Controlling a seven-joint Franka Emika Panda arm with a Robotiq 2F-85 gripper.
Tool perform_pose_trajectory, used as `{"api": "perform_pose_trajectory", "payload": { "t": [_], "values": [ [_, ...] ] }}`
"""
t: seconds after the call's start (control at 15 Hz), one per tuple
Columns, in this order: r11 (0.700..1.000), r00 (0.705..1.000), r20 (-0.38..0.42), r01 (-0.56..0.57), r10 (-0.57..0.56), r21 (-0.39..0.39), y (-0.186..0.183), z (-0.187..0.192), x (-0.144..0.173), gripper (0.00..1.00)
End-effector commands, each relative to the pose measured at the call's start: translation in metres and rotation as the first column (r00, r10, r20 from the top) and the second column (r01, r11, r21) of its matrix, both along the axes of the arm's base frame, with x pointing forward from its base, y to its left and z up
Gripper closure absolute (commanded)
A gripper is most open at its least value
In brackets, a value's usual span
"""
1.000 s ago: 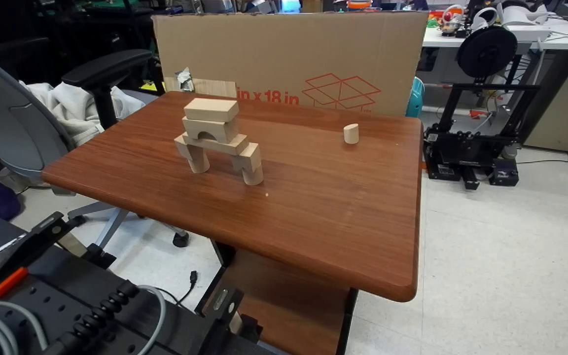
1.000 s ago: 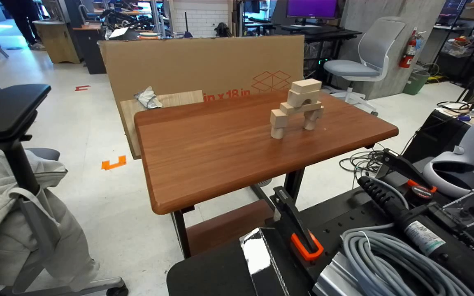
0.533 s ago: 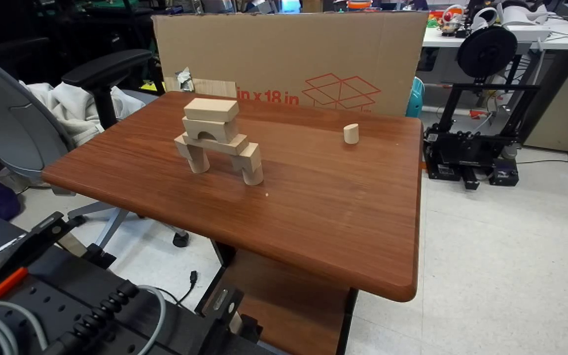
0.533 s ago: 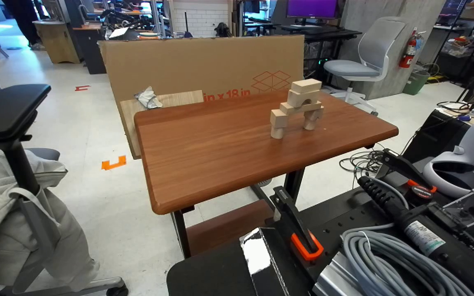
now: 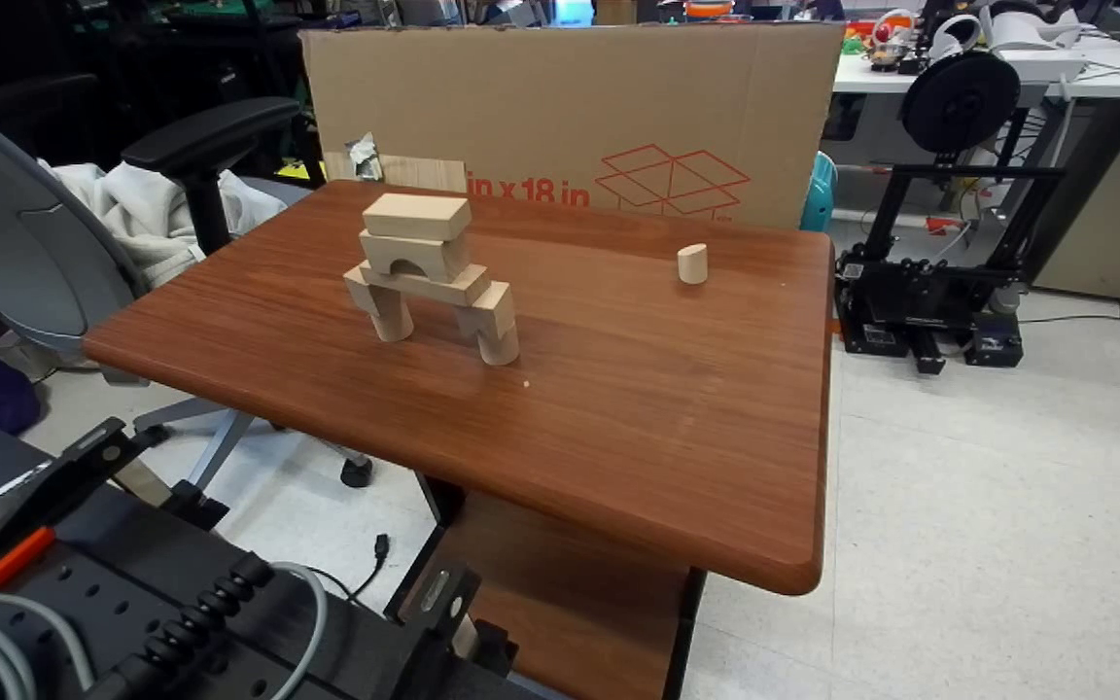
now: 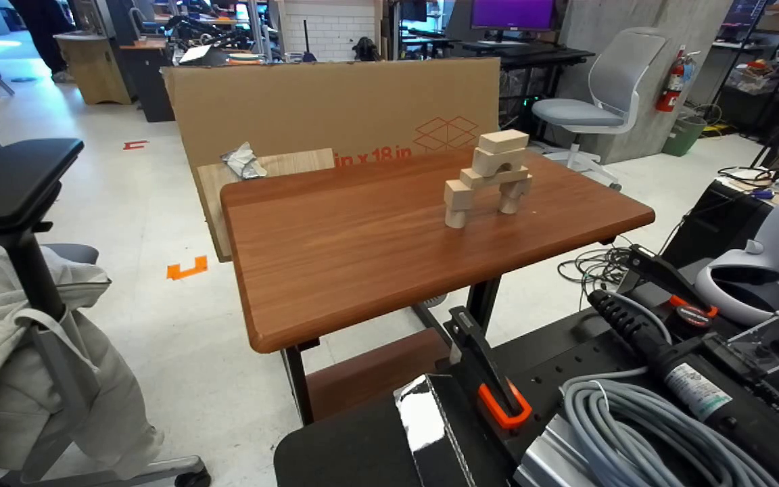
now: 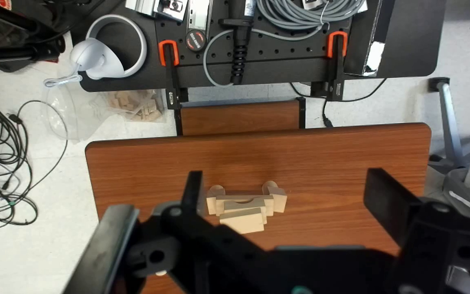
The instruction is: Move the block from the pile blocks and put it on the table
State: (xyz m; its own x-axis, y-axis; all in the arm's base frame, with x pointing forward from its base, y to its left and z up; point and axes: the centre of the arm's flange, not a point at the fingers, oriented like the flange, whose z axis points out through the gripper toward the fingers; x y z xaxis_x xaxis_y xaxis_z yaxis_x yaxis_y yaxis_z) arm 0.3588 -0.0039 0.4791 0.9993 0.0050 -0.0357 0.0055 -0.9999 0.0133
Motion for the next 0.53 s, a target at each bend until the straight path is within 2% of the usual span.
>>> {"api": "perform_pose_trajectory", "payload": {
  "t": [0.0, 0.27, 0.47],
  "values": [
    [1.000, 1.000, 0.000, 0.000, 0.000, 0.000, 0.000, 0.000, 0.000, 0.00],
    [1.000, 1.000, 0.000, 0.000, 0.000, 0.000, 0.000, 0.000, 0.000, 0.00],
    [0.999, 0.999, 0.033, -0.023, 0.024, -0.027, -0.003, -0.012, 0.016, 0.00]
  ]
}}
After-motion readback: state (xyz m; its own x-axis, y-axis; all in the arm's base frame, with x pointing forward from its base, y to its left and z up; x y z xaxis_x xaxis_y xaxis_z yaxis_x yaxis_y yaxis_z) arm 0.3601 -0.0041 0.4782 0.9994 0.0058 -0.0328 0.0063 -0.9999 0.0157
